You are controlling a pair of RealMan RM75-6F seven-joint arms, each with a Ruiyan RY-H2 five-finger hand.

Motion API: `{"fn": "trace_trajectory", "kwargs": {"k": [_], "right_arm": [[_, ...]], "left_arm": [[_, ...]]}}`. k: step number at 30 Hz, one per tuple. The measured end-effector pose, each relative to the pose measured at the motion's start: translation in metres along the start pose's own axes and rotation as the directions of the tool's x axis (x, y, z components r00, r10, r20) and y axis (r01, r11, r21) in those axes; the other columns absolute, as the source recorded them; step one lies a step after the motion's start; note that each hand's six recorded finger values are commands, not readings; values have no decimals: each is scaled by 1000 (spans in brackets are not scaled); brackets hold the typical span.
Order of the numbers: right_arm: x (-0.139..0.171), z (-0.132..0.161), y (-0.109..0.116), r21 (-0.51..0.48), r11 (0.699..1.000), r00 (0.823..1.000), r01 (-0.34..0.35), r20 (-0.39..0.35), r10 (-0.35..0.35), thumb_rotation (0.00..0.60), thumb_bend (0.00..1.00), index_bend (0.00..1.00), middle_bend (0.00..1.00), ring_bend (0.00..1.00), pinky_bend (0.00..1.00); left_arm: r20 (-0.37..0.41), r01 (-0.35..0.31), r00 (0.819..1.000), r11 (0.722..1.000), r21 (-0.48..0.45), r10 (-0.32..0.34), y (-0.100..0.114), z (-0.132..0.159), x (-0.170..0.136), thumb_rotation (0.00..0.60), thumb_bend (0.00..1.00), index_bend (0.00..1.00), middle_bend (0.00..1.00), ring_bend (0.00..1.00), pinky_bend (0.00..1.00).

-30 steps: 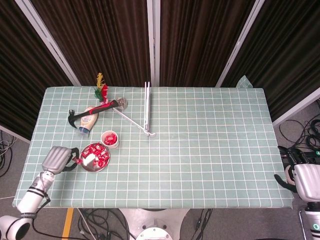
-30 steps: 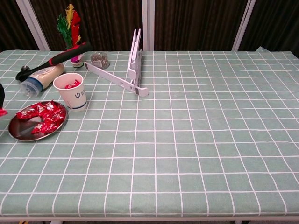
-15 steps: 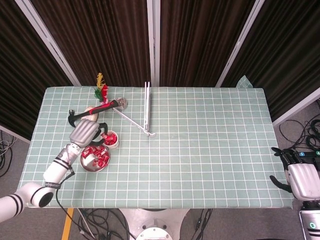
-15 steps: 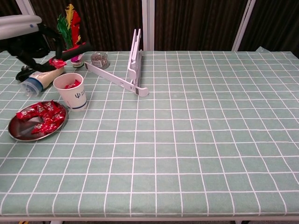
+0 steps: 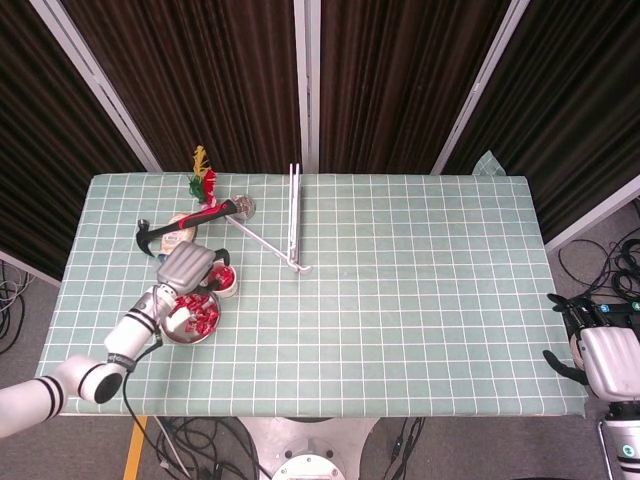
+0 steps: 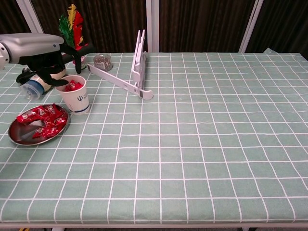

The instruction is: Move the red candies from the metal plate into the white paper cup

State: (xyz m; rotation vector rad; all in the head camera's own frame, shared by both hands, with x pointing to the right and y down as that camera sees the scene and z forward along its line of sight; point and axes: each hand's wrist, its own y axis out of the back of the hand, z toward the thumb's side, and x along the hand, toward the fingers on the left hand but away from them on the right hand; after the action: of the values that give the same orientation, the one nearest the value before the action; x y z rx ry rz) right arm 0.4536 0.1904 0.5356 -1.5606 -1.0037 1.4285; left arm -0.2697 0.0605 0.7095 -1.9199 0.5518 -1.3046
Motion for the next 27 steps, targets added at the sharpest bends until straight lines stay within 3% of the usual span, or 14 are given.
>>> {"fn": "trace_trajectory", "kwargs": {"k": [6, 11, 16, 27], "right_arm": [[-2, 3, 1, -1, 1000, 1000, 5, -8, -5, 600, 111, 169, 316, 195, 473], [-3, 4, 2, 0, 1000, 1000, 9, -14, -9, 600, 111, 170, 316, 195, 473], [-3, 5, 1, 0, 1000, 1000, 7, -18, -7, 600, 111, 169, 316, 195, 473], [-2, 7, 4, 5, 1000, 1000, 16, -20, -16, 600, 111, 169, 316, 195, 474]], "left_arm": [[-53, -55, 997, 998, -29, 54, 11, -17, -24, 600, 331, 368, 942, 964, 1000], [-145, -110, 985, 992, -68, 99, 7, -43, -64, 600, 327, 430, 942, 964, 1000], [-195, -44, 980, 995, -93, 25, -23, -56, -87, 600, 313, 447, 943, 964, 1000], [-246, 113, 959, 986, -122, -140, -73, -61, -72, 600, 283, 472, 951, 967, 1000]]}}
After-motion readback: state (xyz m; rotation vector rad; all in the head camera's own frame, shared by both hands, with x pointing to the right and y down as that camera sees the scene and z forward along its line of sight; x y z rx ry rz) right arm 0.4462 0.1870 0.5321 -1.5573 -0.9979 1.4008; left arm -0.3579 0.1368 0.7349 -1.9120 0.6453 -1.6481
